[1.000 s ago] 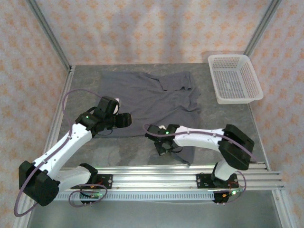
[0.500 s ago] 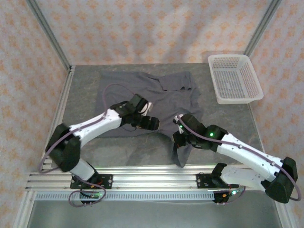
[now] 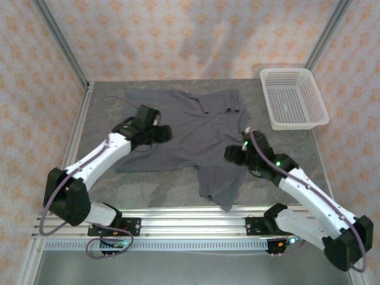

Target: Fold the inside-out t-shirt

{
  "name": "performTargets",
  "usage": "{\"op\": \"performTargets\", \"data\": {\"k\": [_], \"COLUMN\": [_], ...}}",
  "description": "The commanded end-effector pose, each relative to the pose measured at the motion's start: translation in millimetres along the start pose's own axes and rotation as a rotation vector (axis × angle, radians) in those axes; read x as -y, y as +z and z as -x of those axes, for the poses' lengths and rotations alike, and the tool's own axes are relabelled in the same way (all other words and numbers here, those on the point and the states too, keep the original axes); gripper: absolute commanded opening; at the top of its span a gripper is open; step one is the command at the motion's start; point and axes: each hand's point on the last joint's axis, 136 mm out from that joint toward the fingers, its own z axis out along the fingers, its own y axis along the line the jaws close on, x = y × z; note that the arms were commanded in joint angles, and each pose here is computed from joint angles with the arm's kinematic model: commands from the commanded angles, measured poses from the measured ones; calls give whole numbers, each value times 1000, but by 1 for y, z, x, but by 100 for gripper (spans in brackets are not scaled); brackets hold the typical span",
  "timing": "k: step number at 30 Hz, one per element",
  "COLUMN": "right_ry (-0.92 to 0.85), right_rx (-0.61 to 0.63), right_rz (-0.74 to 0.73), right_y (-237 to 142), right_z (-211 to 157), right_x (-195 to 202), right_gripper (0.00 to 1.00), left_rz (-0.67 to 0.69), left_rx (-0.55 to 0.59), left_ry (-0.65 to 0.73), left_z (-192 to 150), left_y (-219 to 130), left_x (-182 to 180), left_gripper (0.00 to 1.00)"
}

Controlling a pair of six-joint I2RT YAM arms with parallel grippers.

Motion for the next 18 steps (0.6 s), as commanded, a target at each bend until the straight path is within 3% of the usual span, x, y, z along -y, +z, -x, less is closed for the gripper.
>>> {"op": "performTargets", "data": {"k": [1,2,3,10,18], "right_ry": [195,228,248,401,529], "right_rx": [82,68,54,-45,-58], "right_rz": [-319,-355,-353,-402,-558], "right_y": [40,55,67,140,145], "right_z": [27,30,33,31,42], "right_x": [70,80,84,113,162], "right_gripper": [20,6,0,0,0], "left_rz": [235,256,268,354,468], "left_rx": [-25,-39,-50,-133,-212], "left_ry": [-136,-156,-171,-348,-438], "left_z": [1,4,7,17,11], "left_y": [12,17,21,79,117], "left_x": [-78,-86,-91,-126,-163], "left_gripper": [5,0,0,0,0]}}
